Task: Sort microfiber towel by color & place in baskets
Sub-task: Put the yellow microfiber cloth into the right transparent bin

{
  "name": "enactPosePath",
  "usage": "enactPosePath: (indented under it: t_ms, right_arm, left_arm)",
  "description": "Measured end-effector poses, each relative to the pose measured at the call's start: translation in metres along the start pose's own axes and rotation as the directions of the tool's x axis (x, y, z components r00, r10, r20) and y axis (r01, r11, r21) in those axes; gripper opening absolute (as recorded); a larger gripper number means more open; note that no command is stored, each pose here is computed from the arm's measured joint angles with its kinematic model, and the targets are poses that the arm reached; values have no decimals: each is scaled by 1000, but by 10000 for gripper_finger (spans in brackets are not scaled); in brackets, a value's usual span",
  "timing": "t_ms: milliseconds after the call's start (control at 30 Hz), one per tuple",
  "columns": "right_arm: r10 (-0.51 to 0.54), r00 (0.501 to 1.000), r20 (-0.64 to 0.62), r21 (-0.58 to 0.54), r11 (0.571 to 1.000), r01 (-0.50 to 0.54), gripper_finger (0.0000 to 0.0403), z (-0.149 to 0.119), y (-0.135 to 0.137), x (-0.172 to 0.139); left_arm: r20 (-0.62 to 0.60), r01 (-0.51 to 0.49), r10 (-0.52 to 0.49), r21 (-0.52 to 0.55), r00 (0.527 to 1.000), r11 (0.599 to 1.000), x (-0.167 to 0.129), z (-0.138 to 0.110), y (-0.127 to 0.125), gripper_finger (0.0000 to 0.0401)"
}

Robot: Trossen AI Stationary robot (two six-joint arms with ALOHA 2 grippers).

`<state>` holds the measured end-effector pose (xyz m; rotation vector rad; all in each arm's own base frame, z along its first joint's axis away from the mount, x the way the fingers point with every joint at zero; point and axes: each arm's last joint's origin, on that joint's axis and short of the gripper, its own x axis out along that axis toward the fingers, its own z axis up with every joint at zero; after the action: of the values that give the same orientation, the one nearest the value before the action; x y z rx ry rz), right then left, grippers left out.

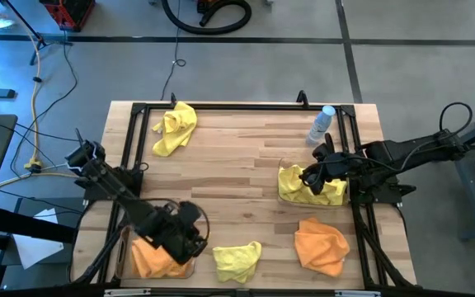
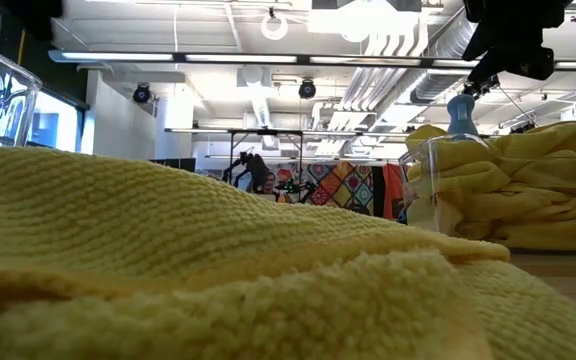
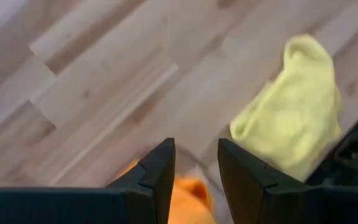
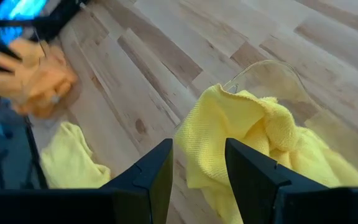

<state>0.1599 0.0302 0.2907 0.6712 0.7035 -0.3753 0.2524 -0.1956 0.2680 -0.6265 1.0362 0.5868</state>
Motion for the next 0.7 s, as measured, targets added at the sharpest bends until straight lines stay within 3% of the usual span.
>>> enactPosePath:
  t_ms: [200,400,567,700]
  right_arm:
    - [11,1000,-23,-111,994,-14,142,-1,0,0]
    - [-6,1000,0,-113,994,6,142,0,0,0]
    - [-48,997,54,-135,989,55,142,1,-2,0]
    - [-91,990,110,-130,986,106,142,3,-3,0]
  left_arm:
    - [17,-68,69,-52,997,996,15,40,9,107]
    - [12,-104,103,76,995,992,20,94,33,94]
    - [51,-147,141,156,989,977,16,147,70,79]
    - [65,-225,217,195,974,955,9,187,116,67]
